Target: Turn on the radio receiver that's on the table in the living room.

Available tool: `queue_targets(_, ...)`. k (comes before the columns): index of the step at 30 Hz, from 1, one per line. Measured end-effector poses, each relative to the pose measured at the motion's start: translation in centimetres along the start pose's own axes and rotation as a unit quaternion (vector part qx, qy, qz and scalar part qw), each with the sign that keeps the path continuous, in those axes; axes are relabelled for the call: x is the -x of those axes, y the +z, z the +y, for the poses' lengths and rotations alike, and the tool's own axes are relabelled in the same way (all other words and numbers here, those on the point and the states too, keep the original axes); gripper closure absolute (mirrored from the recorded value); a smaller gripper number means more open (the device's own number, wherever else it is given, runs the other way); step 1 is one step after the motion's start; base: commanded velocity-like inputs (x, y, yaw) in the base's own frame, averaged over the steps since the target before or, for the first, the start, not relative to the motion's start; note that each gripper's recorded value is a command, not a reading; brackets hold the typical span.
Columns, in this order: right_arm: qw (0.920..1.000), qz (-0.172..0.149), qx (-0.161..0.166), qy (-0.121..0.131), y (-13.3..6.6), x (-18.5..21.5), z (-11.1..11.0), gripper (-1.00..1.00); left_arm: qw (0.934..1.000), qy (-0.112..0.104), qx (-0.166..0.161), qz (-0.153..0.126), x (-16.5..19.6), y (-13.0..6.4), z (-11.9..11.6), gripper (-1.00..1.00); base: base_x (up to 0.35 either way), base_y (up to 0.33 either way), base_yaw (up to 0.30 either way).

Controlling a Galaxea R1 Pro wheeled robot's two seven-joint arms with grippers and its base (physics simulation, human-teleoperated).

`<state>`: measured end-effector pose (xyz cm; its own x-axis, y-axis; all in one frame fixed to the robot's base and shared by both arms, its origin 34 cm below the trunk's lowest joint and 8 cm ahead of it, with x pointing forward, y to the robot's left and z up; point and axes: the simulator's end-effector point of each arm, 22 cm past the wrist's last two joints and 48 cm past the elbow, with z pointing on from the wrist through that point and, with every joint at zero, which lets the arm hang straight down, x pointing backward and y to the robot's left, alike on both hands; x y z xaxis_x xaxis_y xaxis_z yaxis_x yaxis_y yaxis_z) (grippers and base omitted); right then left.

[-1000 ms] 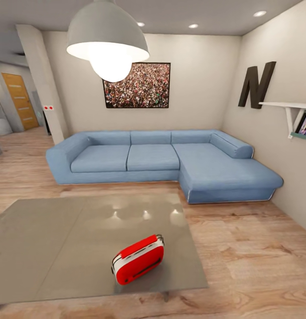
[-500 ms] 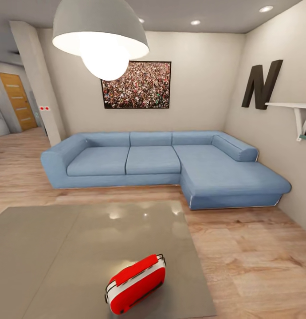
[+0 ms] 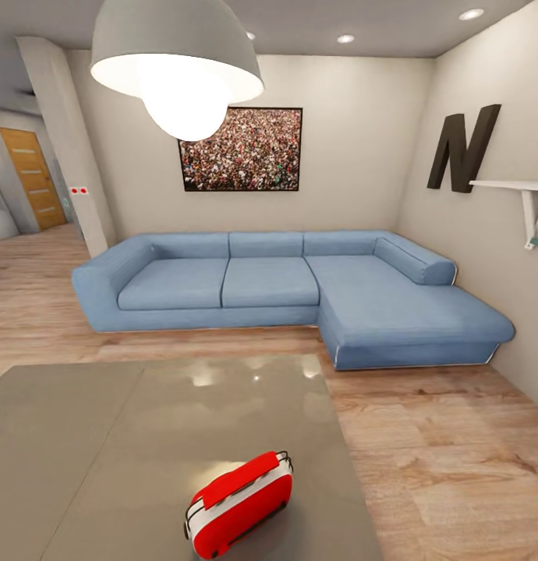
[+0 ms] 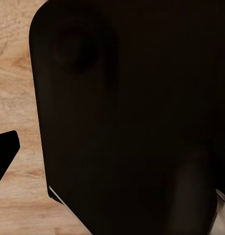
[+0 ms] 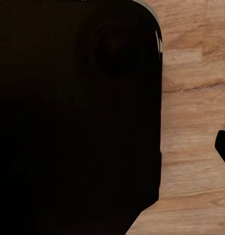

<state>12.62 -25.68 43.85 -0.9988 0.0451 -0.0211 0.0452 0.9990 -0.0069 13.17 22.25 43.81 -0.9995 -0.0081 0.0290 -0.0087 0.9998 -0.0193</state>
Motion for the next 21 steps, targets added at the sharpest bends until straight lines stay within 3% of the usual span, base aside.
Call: queue_targets(21,1.0000,0.000,0.001,0.000,0.00,-0.03,0.00,-1.00,1.0000,0.000,0.000,0.000,0.02,0.00,0.00,-1.00,0.000,0.000,0.246)
